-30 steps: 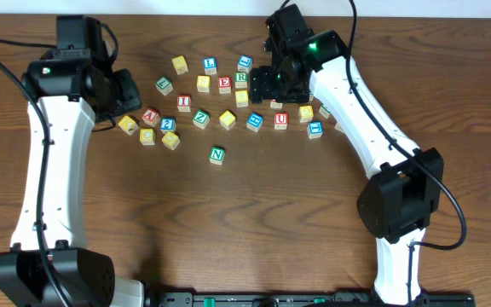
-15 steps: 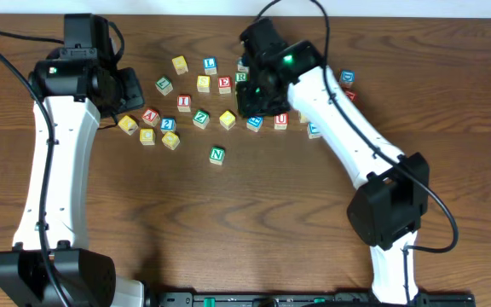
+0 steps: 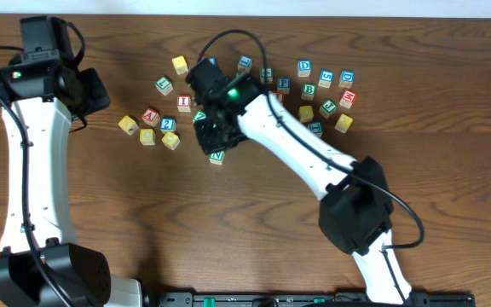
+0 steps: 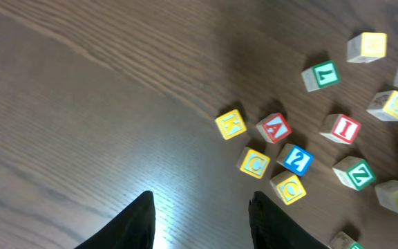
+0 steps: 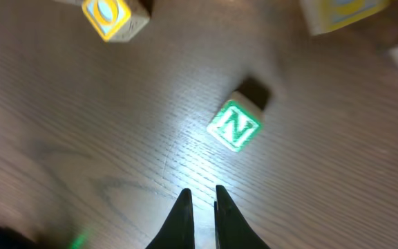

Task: Spell out NEURIPS

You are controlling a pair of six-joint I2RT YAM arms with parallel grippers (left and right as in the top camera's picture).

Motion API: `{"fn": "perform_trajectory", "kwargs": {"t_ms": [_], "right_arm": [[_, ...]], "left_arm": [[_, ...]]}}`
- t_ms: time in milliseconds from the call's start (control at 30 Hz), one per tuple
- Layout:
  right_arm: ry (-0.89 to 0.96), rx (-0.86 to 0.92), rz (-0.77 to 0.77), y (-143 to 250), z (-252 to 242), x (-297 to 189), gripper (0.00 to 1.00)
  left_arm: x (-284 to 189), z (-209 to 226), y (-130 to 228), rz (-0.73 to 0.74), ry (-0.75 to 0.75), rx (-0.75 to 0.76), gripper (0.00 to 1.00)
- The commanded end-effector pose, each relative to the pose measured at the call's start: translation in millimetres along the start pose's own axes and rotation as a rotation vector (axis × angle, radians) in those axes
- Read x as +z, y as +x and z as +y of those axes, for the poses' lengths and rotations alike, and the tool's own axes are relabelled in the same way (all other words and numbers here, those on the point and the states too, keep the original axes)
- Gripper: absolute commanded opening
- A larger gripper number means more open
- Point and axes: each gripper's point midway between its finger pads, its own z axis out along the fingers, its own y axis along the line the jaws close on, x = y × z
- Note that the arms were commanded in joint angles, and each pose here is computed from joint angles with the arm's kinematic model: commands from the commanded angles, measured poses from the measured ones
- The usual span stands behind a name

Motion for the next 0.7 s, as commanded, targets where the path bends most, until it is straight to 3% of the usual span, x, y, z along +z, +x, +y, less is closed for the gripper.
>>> {"fn": "perform_trajectory", "kwargs": {"t_ms": [0, 100, 367, 667], "right_arm": [[0.005, 0.007, 0.015, 2.2, 2.3, 9.6, 0.06], [0.012, 0.005, 0.057, 10.5, 5.8, 27.8, 0.01], [0.066, -0.022, 0.137, 30.5, 7.3, 70.0, 0.01], [0.183, -0.01, 0.109, 26.9, -12.3, 78.2, 0.01]], "left_arm": [[6.9, 3.3, 5.0, 0.024, -0.019, 0.01, 0.44], [6.9, 3.3, 4.9, 0.024, -0.019, 0.01, 0.44], [6.9, 3.3, 5.2, 0.025, -0.019, 0.01, 0.44], [6.9, 3.3, 5.2, 0.025, -0.018, 0.01, 0.44]]}}
